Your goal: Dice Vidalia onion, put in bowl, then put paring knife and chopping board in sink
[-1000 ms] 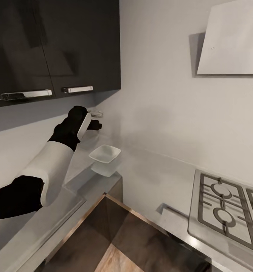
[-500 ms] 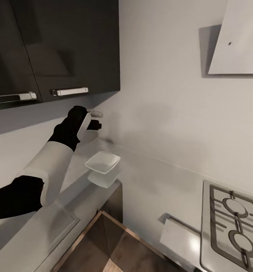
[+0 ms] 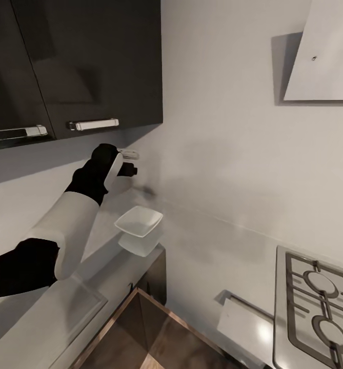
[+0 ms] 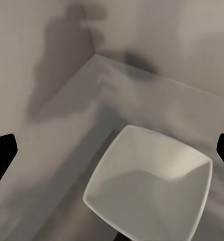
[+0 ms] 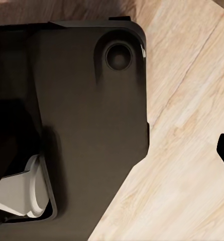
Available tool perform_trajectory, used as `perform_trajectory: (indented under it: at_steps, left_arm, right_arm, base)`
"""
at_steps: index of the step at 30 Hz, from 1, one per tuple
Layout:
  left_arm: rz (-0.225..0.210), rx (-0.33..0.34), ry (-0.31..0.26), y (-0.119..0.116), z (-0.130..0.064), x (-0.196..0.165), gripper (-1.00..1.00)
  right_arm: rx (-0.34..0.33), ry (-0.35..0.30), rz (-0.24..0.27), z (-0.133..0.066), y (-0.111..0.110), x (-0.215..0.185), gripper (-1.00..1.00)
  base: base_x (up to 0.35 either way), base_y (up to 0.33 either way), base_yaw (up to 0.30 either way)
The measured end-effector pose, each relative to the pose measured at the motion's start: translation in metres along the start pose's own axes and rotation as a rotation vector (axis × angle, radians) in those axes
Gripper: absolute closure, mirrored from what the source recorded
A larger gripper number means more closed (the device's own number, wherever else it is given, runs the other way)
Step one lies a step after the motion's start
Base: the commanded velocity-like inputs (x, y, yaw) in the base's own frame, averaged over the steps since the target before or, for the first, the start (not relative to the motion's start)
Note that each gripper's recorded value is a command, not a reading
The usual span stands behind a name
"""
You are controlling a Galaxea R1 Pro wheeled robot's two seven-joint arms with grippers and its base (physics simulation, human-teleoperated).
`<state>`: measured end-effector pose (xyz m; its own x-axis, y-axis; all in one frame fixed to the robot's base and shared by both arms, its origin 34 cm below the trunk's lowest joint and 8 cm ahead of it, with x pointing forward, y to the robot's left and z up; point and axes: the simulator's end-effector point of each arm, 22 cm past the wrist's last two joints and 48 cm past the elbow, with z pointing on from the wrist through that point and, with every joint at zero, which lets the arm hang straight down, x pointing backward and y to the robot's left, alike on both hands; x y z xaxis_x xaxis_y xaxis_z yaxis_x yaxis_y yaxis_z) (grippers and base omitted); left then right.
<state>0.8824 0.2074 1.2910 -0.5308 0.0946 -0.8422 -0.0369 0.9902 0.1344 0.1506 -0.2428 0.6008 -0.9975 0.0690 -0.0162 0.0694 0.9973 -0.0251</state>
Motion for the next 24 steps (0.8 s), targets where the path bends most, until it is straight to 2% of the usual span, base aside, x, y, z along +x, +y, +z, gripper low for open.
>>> perform_trajectory:
  at_steps: [13, 24]
  left_arm:
    - [-0.004, -0.014, 0.001, 0.01, 0.001, 0.001, -1.0]
    - [-0.005, -0.017, 0.001, 0.013, 0.002, 0.001, -1.0]
  right_arm:
    - [-0.001, 0.0, 0.0, 0.0, 0.001, 0.0, -1.0]
    - [-0.001, 0.0, 0.0, 0.0, 0.001, 0.0, -1.0]
  base:
    - [0.149, 0.0, 0.0]
    - [0.044, 0.0, 0.0]
